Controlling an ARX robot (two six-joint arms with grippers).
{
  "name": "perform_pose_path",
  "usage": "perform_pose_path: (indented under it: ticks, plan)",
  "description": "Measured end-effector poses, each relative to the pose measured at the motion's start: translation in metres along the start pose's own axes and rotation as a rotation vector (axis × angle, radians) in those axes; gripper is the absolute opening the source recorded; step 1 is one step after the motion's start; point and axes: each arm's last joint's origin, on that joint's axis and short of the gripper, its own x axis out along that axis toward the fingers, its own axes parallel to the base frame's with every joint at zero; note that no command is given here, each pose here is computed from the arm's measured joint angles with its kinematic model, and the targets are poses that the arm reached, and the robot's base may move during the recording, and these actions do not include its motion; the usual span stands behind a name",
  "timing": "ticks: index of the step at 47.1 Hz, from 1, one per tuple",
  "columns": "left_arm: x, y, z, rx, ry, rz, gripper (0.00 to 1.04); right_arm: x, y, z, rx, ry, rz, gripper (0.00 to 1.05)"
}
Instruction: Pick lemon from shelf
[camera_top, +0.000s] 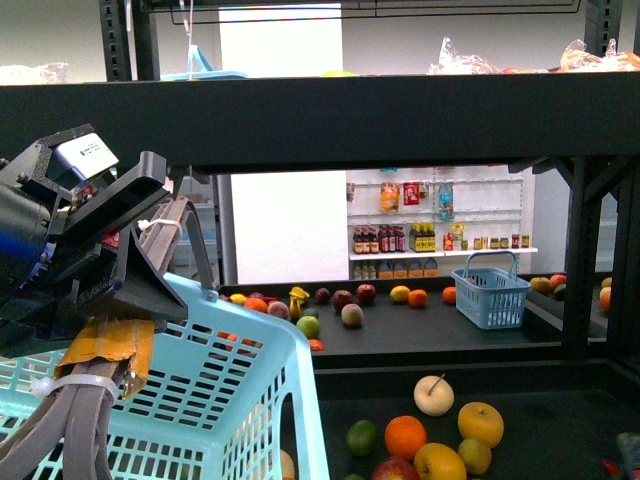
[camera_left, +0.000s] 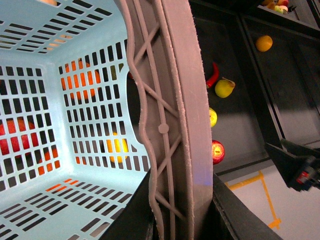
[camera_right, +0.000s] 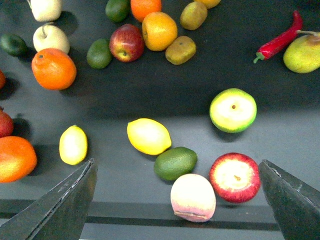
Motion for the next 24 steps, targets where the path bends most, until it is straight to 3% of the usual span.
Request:
perform_pose_path:
  ticks: [24]
  plan:
    - [0.0,0.0,0.0,0.0,0.0,0.0,0.18,0.115,0.022,-0.056,-0.15,0.166,0.11,0.97]
